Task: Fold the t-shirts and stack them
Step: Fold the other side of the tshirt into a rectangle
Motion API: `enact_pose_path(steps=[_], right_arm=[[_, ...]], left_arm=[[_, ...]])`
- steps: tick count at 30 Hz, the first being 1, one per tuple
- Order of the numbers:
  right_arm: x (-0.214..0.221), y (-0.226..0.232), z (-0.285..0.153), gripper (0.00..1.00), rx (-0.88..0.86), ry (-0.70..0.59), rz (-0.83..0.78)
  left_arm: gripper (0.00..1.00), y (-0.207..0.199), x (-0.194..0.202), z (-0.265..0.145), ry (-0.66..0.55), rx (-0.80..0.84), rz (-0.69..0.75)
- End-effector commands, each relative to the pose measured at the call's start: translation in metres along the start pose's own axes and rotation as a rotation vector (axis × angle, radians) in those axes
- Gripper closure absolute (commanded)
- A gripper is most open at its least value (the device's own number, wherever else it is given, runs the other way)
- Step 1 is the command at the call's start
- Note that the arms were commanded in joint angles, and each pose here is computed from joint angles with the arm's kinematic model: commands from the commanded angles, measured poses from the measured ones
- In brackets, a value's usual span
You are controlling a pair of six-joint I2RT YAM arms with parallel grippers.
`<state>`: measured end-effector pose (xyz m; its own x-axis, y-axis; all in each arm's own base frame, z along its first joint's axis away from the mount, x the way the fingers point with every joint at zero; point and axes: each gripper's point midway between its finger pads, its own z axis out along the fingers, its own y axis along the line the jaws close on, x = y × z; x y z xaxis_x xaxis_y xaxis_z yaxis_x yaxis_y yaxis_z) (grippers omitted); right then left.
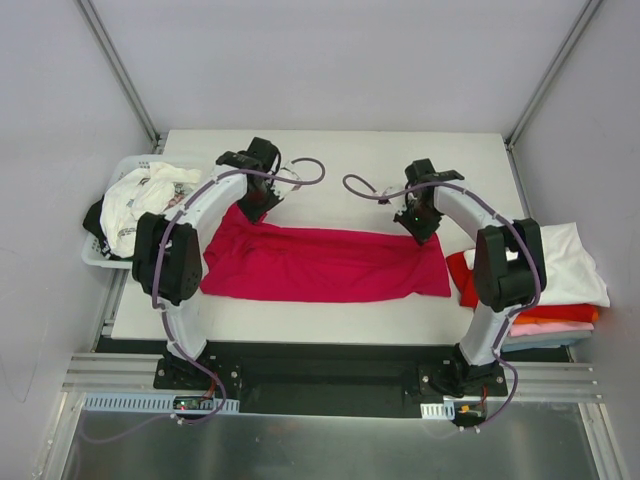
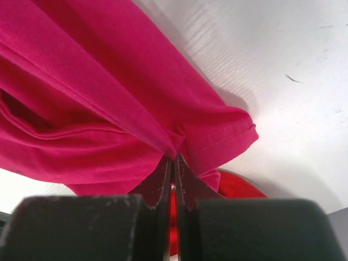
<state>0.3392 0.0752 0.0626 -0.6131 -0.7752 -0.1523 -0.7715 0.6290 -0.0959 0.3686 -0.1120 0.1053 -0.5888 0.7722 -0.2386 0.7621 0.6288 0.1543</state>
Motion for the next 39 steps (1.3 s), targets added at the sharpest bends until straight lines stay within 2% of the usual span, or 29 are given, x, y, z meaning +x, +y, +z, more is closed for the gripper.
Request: enact_pose_path(steps=[1,14,20,34,38,39], right_arm=[[0.008,0.007,-0.016,0.99,0.007,-0.006,0.003],[0.028,0.016,-0.018,0.99,0.011,0.036,0.003],[0.036,0.025,-0.016,0.99,-0.009,0.048,0.005],[0.049,0.043,-0.014,0.99,-0.031,0.069,0.014],[0.052,0.046,-0.015,0.99,-0.032,0.073,0.019],[0.054,0.047,-0.014,0.99,-0.034,0.077,0.019]], left_arm=[[1.0,-0.005,0.014,-0.019,0.017,-0.04,-0.019],[0.98,-0.022,0.037,-0.017,0.078,-0.051,-0.034],[0.88,-0.03,0.047,-0.014,0.114,-0.039,-0.032],[0.84,-0.055,0.079,-0.012,0.195,0.031,-0.055],[0.82,-0.061,0.086,-0.008,0.223,0.049,-0.063],[0.79,-0.062,0.088,-0.007,0.229,0.052,-0.062]])
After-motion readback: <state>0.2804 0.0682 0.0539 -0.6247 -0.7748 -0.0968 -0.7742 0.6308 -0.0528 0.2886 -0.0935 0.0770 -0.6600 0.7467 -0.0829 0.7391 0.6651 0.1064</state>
